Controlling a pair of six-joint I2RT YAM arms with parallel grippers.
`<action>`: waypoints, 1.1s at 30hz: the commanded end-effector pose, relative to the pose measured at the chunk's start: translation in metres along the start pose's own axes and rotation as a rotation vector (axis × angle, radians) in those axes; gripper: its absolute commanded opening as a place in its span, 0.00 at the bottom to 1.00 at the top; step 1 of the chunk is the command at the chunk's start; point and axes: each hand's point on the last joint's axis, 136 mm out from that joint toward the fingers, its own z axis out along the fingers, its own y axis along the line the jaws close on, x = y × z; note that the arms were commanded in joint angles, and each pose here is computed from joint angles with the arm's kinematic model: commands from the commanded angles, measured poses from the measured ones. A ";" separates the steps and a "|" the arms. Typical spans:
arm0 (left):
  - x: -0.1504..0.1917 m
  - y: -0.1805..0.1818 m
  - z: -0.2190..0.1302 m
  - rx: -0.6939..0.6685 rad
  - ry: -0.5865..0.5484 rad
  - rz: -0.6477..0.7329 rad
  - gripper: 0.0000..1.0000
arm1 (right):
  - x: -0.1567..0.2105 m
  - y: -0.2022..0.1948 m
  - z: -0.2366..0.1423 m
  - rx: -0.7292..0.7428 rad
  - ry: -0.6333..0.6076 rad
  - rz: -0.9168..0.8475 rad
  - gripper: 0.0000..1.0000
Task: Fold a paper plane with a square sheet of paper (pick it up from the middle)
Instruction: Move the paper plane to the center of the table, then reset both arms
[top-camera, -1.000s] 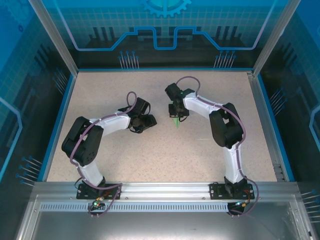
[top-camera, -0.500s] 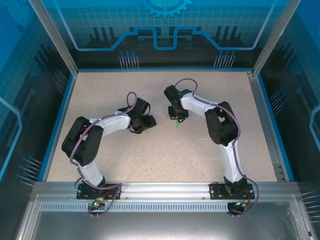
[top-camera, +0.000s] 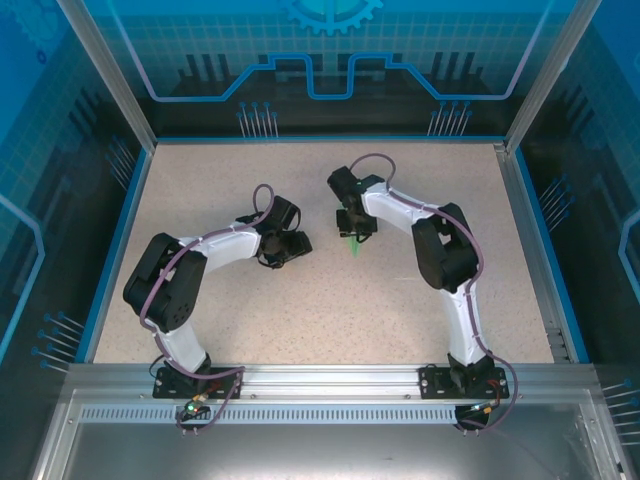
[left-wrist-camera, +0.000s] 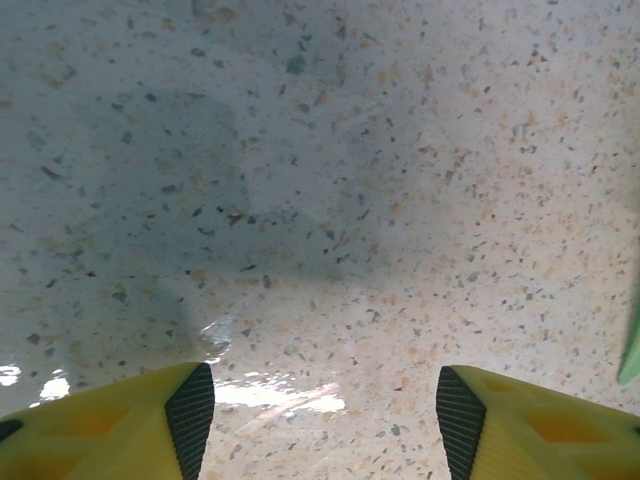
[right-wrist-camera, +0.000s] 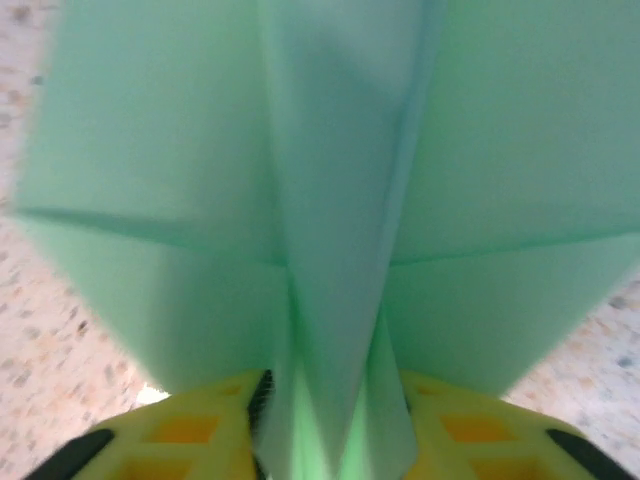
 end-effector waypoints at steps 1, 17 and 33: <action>-0.018 -0.005 -0.022 -0.015 -0.063 0.033 0.66 | -0.026 -0.002 -0.068 -0.073 -0.121 0.035 0.47; -0.103 0.038 -0.122 -0.138 -0.477 0.105 0.99 | -0.046 -0.144 -0.179 0.177 -0.597 0.171 1.00; -0.134 0.153 -0.157 -0.376 -0.831 0.106 0.99 | 0.004 -0.268 -0.104 0.376 -0.772 0.247 0.99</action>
